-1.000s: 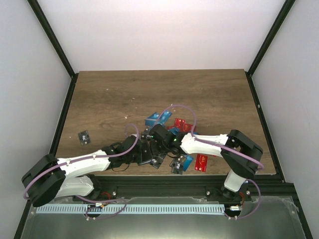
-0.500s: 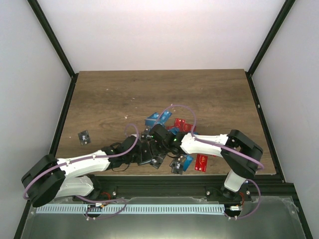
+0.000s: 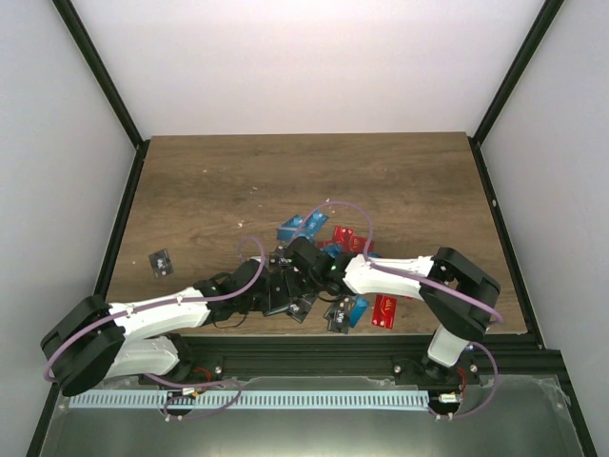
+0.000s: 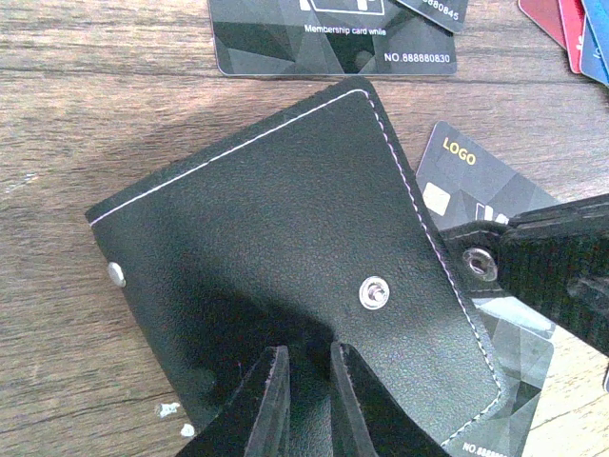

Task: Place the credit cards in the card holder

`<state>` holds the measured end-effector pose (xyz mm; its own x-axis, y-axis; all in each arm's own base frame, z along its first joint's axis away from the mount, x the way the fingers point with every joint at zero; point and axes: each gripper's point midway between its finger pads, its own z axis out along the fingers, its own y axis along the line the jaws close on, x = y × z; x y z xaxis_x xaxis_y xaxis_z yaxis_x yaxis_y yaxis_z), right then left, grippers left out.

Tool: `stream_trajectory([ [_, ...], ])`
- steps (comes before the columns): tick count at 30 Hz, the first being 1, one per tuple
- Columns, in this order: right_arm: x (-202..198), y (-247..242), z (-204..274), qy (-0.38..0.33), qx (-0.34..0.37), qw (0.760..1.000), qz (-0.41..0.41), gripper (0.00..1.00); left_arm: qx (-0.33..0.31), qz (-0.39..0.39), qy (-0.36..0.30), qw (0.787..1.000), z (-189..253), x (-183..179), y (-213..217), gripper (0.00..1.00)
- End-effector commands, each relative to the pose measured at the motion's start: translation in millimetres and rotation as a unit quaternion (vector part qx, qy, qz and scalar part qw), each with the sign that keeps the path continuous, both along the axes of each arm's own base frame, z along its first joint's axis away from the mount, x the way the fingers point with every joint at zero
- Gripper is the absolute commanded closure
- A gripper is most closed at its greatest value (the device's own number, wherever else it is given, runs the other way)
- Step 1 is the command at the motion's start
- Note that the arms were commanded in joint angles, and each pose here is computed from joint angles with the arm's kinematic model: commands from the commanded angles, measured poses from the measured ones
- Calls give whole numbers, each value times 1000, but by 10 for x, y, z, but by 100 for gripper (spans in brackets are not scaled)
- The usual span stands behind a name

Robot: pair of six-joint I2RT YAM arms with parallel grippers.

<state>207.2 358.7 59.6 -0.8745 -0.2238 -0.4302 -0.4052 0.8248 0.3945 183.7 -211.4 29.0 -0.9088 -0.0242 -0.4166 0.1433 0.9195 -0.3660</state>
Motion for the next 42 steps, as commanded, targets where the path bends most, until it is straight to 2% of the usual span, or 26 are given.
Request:
stream_trajectory([
  [1,-8,226,172,-9,38,999,27,99,4,-23,25,999,-129,-131,3,85],
  [27,-37,482,22,18,61,997,53,99,-10,-43,24,999,-140,-165,-54,85],
  [42,-125,472,-155,38,26,997,66,99,-7,-38,20,999,-143,-160,-19,85],
])
